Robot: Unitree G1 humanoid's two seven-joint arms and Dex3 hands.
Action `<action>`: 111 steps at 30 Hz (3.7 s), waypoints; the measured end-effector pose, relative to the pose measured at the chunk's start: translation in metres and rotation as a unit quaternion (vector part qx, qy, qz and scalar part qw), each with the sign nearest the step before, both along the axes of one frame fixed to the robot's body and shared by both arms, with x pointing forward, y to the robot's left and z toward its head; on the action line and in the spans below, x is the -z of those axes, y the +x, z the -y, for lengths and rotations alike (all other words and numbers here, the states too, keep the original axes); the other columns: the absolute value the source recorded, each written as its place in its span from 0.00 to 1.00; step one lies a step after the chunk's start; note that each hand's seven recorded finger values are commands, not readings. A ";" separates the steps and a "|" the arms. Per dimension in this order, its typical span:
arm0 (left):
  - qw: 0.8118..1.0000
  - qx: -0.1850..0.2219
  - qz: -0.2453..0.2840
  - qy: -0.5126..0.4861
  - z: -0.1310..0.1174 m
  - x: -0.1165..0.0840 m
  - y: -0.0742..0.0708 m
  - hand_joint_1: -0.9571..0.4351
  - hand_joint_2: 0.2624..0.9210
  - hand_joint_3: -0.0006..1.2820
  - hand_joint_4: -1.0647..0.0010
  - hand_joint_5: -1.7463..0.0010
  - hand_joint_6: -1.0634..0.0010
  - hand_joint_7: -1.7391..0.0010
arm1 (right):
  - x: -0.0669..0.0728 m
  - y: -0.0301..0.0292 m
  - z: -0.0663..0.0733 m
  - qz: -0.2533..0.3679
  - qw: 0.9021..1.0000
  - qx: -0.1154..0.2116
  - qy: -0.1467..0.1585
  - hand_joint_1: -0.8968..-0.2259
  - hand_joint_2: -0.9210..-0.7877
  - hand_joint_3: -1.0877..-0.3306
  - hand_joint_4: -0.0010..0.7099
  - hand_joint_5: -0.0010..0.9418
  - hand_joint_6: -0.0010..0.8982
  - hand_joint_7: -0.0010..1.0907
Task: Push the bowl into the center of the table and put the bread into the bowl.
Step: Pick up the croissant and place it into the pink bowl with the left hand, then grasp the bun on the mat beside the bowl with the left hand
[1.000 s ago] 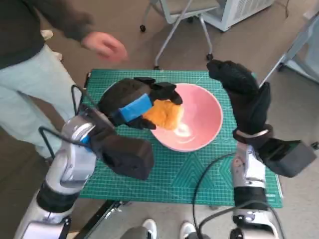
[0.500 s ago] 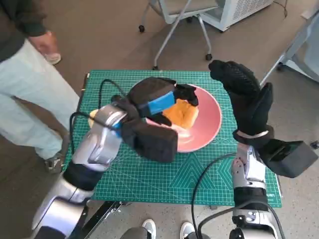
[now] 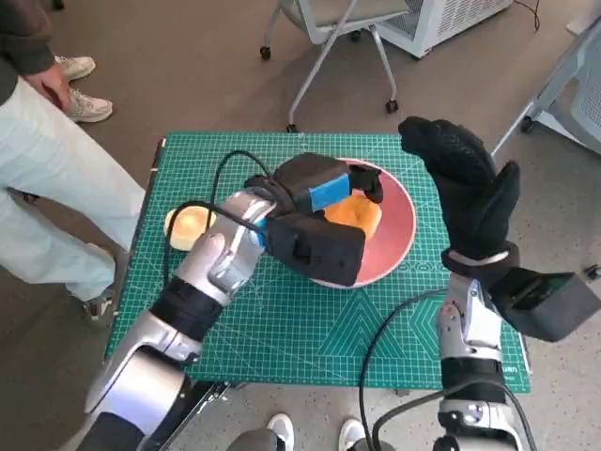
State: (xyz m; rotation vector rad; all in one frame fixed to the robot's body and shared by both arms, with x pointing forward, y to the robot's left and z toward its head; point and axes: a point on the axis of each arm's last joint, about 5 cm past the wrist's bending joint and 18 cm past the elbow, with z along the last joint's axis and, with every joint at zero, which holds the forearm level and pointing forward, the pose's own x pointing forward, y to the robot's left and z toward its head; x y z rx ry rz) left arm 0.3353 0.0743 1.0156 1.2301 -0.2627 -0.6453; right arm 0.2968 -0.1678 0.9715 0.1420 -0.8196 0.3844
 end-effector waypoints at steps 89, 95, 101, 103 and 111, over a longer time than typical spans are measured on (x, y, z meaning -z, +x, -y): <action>0.970 -0.216 -0.091 0.061 -0.144 -0.020 -0.029 0.71 0.69 0.00 0.94 1.00 0.82 1.00 | 0.003 0.0015 0.003 -0.017 1.000 -0.015 -0.006 0.35 0.00 0.54 0.27 0.00 0.08 0.49; 0.961 -0.234 -0.112 0.094 -0.141 -0.013 -0.012 0.69 0.68 0.00 0.95 1.00 0.82 1.00 | 0.001 0.0011 0.004 -0.013 1.000 -0.014 -0.006 0.35 0.00 0.55 0.27 0.00 0.08 0.49; 0.950 -0.257 -0.133 0.114 -0.136 -0.003 0.003 0.68 0.68 0.01 0.96 1.00 0.83 1.00 | 0.001 0.0003 0.004 -0.011 1.000 -0.013 -0.007 0.35 0.00 0.55 0.27 0.00 0.08 0.49; 0.946 -0.265 -0.144 0.118 -0.135 0.001 0.008 0.67 0.69 0.01 0.96 1.00 0.83 1.00 | 0.001 0.0001 0.004 -0.010 1.000 -0.013 -0.007 0.35 0.00 0.55 0.27 0.00 0.08 0.49; 0.932 -0.281 -0.179 0.146 -0.135 0.016 0.017 0.62 0.70 0.01 0.91 0.99 0.82 1.00 | 0.002 -0.0016 0.006 -0.009 1.000 -0.010 -0.008 0.35 0.00 0.55 0.27 0.00 0.08 0.49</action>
